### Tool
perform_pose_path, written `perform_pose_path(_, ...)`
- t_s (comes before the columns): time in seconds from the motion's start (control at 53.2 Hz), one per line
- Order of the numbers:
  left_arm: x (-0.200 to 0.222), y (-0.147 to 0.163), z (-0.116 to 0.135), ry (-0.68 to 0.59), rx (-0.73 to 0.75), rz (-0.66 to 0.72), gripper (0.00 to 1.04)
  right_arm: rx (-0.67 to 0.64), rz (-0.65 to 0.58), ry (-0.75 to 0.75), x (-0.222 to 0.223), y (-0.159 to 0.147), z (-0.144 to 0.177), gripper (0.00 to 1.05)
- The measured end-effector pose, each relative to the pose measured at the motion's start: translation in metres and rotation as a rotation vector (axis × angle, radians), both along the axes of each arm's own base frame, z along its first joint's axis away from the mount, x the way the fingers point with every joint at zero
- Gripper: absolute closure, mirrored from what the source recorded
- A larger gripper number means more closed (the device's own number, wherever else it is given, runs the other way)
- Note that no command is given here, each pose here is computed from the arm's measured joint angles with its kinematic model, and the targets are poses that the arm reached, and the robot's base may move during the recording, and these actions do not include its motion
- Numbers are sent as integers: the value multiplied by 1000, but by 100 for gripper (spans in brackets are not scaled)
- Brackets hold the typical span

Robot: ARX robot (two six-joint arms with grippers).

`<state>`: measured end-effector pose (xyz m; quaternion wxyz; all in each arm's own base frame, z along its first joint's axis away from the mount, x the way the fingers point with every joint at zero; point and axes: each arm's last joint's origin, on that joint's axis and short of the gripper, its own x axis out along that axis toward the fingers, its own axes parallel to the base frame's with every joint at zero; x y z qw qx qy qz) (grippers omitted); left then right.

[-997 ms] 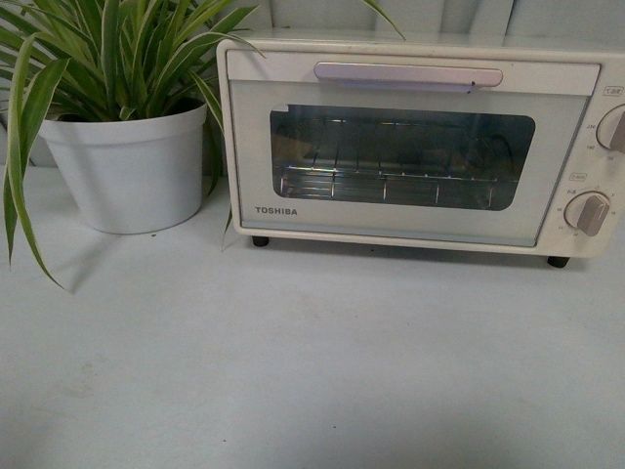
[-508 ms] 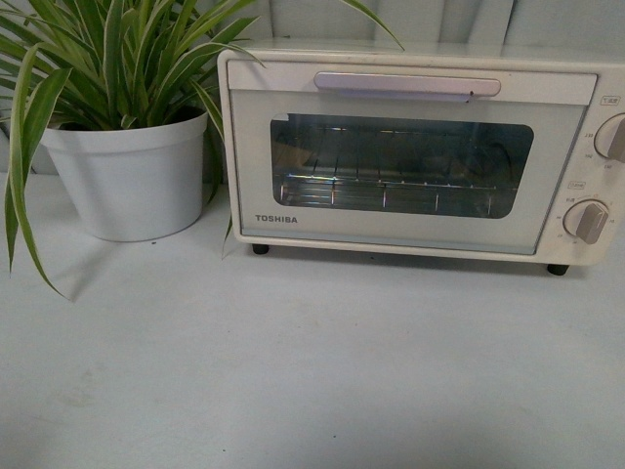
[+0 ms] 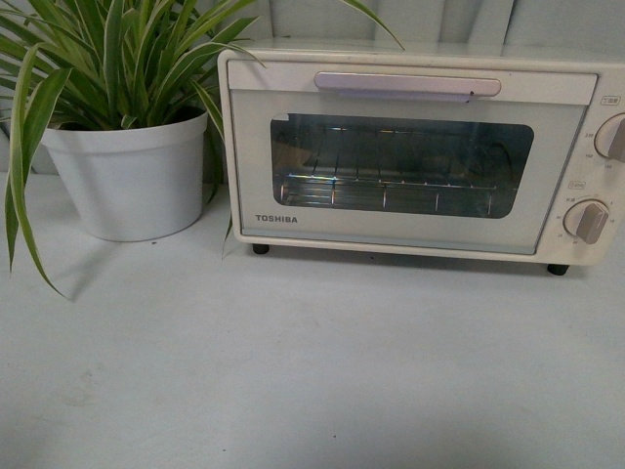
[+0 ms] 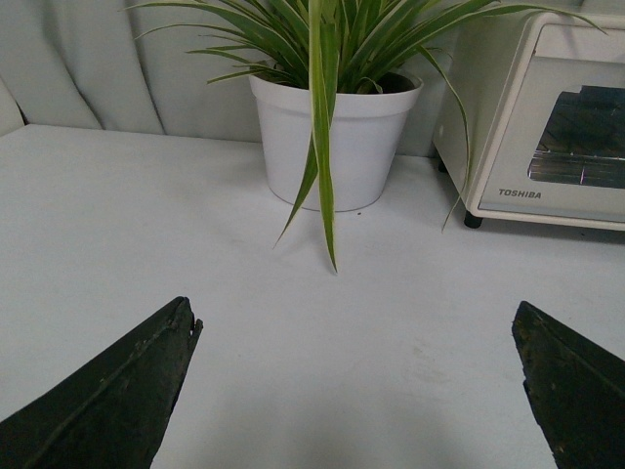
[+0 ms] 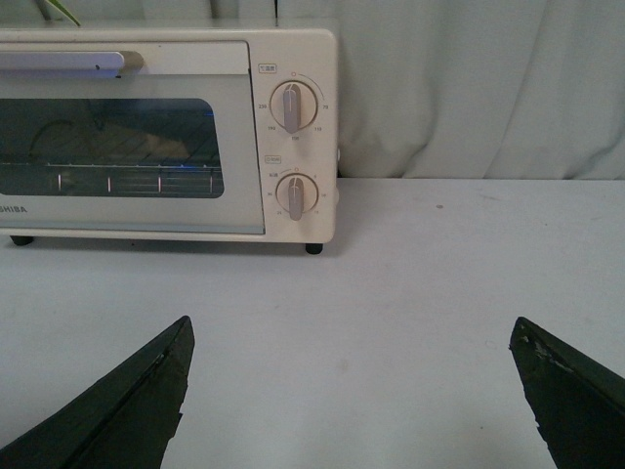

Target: Open oven

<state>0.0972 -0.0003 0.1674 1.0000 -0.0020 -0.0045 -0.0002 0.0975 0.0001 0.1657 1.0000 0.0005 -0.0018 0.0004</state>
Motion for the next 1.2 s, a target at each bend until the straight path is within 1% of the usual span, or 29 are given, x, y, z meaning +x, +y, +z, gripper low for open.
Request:
perform_pose_path(0.169, 0, 0, 0, 3, -3, 2, 6, 0, 0, 0, 0, 0, 0, 9)
perform_pose_path(0.244, 1, 0, -6, 98, -115, 71, 6, 0, 0, 0, 0, 0, 0, 9)
perform_pose_path(0.282, 1, -1, -8, 113, -137, 69, 6, 0, 0, 0, 0, 0, 0, 9)
perform_pose_path(0.451, 8, -5, 2, 157, -237, 16, 6, 0, 0, 0, 0, 0, 0, 9)
perform_pose_path(0.621, 24, -9, 10, 209, -339, -14, 6, 0, 0, 0, 0, 0, 0, 9)
perform_pose_path(0.677, 32, -13, 13, 258, -416, -57, 6, 0, 0, 0, 0, 0, 0, 9)
perform_pose_path(0.771, 49, -24, 18, 305, -517, -67, 6, 0, 0, 0, 0, 0, 0, 9)
perform_pose_path(1.015, 88, -61, 28, 360, -666, -161, 6, 0, 0, 0, 0, 0, 0, 9)
perform_pose_path(1.072, 100, -71, 27, 385, -704, -182, 6, 0, 0, 0, 0, 0, 0, 9)
perform_pose_path(1.203, 120, -93, 17, 448, -730, -204, 6, 0, 0, 0, 0, 0, 0, 9)
